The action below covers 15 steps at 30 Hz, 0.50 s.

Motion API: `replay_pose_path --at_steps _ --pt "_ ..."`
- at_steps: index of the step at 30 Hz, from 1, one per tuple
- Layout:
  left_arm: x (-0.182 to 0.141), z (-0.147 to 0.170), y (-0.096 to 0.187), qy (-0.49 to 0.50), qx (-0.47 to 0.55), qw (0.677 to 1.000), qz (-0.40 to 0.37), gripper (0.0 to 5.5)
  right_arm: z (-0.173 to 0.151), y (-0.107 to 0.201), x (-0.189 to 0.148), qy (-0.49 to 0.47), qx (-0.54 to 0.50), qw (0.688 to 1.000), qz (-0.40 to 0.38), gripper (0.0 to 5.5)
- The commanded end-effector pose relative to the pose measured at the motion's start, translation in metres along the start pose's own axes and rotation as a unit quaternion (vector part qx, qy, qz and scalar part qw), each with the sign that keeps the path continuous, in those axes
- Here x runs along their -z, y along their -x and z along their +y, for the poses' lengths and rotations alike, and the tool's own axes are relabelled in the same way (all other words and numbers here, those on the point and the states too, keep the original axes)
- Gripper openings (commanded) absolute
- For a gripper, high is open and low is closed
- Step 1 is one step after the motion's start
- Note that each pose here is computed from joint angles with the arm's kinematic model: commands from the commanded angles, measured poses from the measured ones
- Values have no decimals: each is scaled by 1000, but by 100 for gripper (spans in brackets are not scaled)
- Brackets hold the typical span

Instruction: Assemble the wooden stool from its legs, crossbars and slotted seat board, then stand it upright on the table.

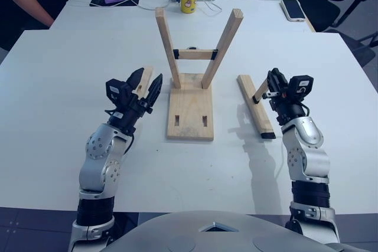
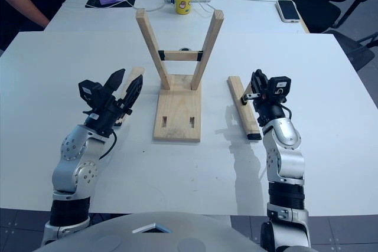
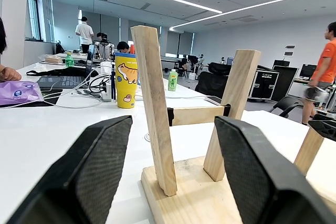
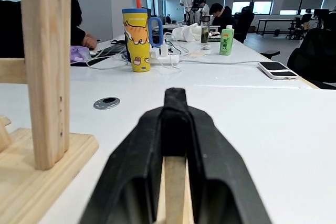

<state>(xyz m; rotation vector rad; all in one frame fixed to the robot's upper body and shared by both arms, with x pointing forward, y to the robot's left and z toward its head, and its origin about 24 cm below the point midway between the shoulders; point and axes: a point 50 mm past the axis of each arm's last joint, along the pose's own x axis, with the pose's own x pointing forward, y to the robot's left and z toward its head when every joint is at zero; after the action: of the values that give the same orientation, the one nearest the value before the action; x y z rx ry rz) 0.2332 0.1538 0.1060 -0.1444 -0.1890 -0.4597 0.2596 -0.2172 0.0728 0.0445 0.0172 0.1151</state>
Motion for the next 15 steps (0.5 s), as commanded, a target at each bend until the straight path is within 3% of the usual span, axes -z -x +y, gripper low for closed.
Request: replay_pose_path --at_steps 1,5,15 --pt "4 -1 3 -3 -4 1000 4 292 2 0 -1 -9 -8 1000 11 138" --pt "7 -2 5 -1 -8 1000 6 292 3 -4 -12 -2 -14 1000 -6 192" --pt "15 -5 9 4 -20 1000 12 292 -7 -29 -110 16 0 989 -146 192"
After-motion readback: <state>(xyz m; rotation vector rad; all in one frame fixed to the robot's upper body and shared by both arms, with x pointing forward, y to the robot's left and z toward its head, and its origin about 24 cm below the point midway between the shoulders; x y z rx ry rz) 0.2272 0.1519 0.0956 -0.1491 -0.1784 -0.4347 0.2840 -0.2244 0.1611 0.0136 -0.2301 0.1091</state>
